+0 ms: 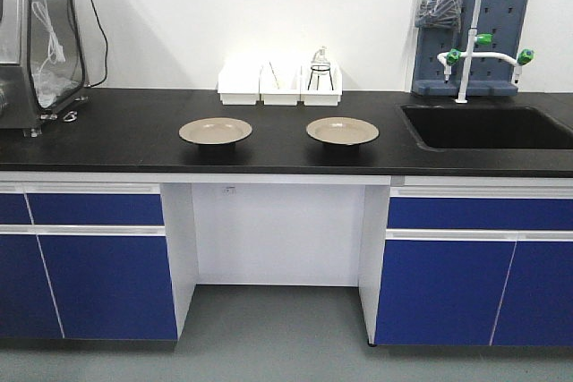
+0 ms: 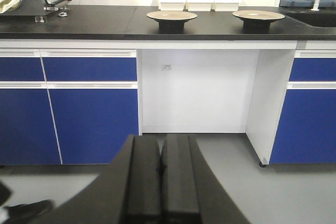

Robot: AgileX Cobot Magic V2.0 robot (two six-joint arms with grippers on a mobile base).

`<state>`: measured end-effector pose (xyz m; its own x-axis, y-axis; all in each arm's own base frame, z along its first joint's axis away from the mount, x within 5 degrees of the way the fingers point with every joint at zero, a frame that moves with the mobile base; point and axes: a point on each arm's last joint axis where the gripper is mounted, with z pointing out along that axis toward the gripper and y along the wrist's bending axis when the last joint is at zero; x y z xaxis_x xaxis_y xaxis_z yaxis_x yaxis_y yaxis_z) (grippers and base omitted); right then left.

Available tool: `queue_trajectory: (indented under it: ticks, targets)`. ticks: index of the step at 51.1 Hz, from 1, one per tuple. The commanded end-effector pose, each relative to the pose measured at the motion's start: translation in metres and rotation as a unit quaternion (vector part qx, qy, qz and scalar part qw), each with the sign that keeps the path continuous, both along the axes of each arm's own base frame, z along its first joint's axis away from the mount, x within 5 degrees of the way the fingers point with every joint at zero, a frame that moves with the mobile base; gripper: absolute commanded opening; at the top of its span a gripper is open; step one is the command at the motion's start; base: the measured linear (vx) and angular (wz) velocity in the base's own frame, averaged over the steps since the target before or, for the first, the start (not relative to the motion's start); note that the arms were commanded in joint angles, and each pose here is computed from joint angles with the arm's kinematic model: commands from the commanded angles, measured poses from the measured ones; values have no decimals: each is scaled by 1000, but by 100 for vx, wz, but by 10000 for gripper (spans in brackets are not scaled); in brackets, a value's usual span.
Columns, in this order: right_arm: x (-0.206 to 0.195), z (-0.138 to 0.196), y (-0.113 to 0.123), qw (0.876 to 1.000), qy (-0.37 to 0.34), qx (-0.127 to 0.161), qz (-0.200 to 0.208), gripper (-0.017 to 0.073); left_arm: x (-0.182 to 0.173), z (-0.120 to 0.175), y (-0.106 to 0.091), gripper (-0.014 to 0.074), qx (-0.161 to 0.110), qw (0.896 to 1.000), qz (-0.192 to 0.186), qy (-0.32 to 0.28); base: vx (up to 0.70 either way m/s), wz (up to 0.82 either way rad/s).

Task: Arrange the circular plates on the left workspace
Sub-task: 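Drive the base toward the bench with the two beige plates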

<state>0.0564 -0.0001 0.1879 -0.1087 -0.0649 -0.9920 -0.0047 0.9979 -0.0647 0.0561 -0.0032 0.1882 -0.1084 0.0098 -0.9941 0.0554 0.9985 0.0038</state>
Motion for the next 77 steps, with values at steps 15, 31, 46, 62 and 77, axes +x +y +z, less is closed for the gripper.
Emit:
queue_trajectory:
  ticks: [15,31,46,62,77]
  targets:
    - [0,1,-1,999,-36,-5,-4,-4,1,1,0,0,-6,999,-1,-33,0,0]
    - [0,1,-1,999,-37,-5,-4,-4,1,1,0,0,-6,999,-1,-33,0,0]
    - [0,1,-1,999,-37,-5,-4,-4,1,1,0,0,-6,999,-1,-33,0,1]
    - [0,1,-1,999,-37,-5,-4,-4,1,1,0,0,-6,999,-1,-33,1,-1]
    - [0,1,-1,999,-37,-5,-4,-4,1,1,0,0,-6,999,-1,-33,0,0]
